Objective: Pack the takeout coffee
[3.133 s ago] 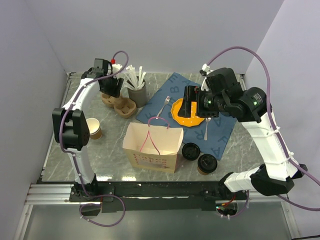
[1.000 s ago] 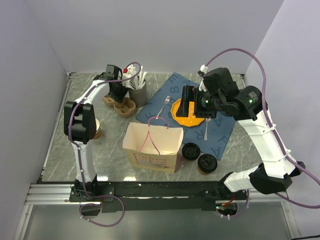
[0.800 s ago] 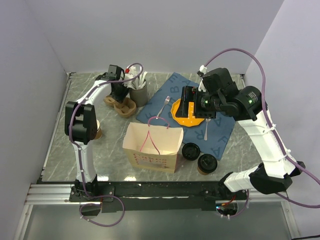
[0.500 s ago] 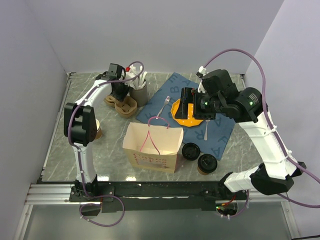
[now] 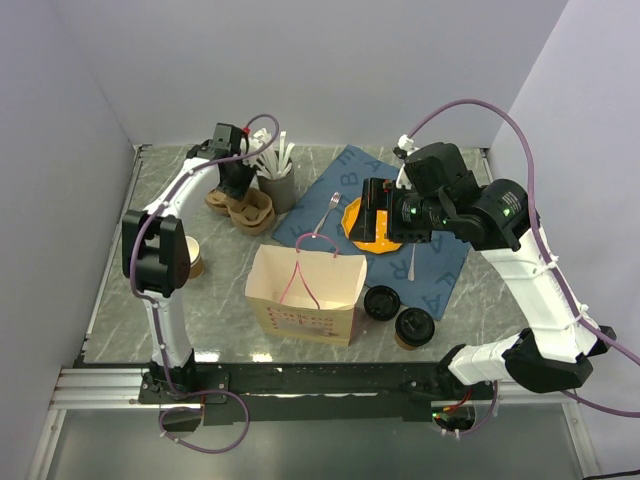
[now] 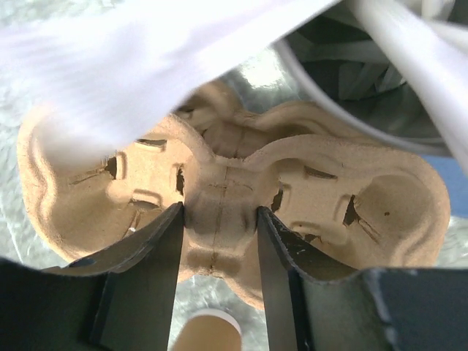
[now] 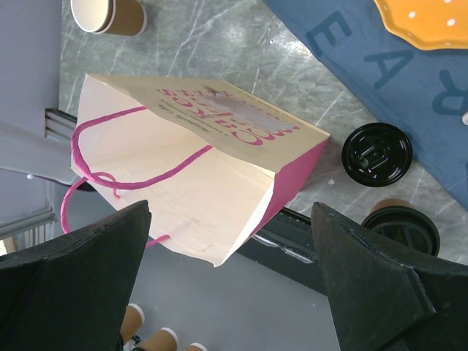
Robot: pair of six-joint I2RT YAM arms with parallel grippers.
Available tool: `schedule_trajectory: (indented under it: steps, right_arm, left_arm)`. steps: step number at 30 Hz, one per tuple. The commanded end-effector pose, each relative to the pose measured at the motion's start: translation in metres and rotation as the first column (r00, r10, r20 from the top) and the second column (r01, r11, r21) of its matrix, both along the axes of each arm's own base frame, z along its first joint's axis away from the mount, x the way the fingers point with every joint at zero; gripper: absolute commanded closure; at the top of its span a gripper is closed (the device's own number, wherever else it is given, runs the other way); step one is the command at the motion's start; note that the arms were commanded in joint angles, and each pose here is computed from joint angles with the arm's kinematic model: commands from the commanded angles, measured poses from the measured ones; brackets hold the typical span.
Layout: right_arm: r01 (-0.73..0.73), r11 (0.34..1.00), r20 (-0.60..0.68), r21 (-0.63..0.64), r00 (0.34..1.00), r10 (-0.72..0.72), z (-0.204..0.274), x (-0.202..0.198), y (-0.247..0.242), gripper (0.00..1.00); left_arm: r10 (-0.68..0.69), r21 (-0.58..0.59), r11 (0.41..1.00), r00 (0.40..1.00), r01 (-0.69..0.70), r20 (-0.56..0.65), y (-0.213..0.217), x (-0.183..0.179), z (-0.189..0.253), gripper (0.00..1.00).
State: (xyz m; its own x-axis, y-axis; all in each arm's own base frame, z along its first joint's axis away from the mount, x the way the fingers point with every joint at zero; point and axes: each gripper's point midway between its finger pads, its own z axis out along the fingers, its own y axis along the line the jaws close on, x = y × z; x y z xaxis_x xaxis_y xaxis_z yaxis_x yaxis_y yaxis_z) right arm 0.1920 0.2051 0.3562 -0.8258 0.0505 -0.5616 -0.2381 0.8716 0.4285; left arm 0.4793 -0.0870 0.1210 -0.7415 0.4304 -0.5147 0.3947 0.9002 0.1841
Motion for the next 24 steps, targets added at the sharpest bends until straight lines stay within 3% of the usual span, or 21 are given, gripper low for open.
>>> schedule_trajectory:
  steps: [1, 9, 19, 24]
  right_arm:
    - [0.001, 0.993, -0.112, -0.121, 0.994, -0.015, -0.020, -0.033, -0.031, 0.02]
    - [0.006, 0.994, -0.101, -0.106, 0.995, -0.017, -0.016, -0.033, -0.030, 0.02]
    - [-0.032, 0.995, 0.006, -0.095, 0.999, 0.033, -0.008, -0.038, -0.042, 0.02]
    - [-0.110, 0.993, 0.094, -0.038, 0.989, 0.113, 0.005, -0.045, -0.039, 0.01]
  left_arm:
    - [0.135, -0.052, 0.990, 0.980, -0.128, 0.144, 0.005, -0.001, 0.062, 0.53]
    - [0.273, -0.047, 0.962, 0.930, -0.270, 0.245, 0.026, -0.003, 0.105, 0.54]
    - [0.363, -0.218, 0.927, 0.875, -0.305, 0.319, -0.018, -0.055, 0.186, 0.53]
    - [0.415, -0.392, 0.870, 0.872, -0.297, 0.261, -0.033, -0.092, 0.227, 0.54]
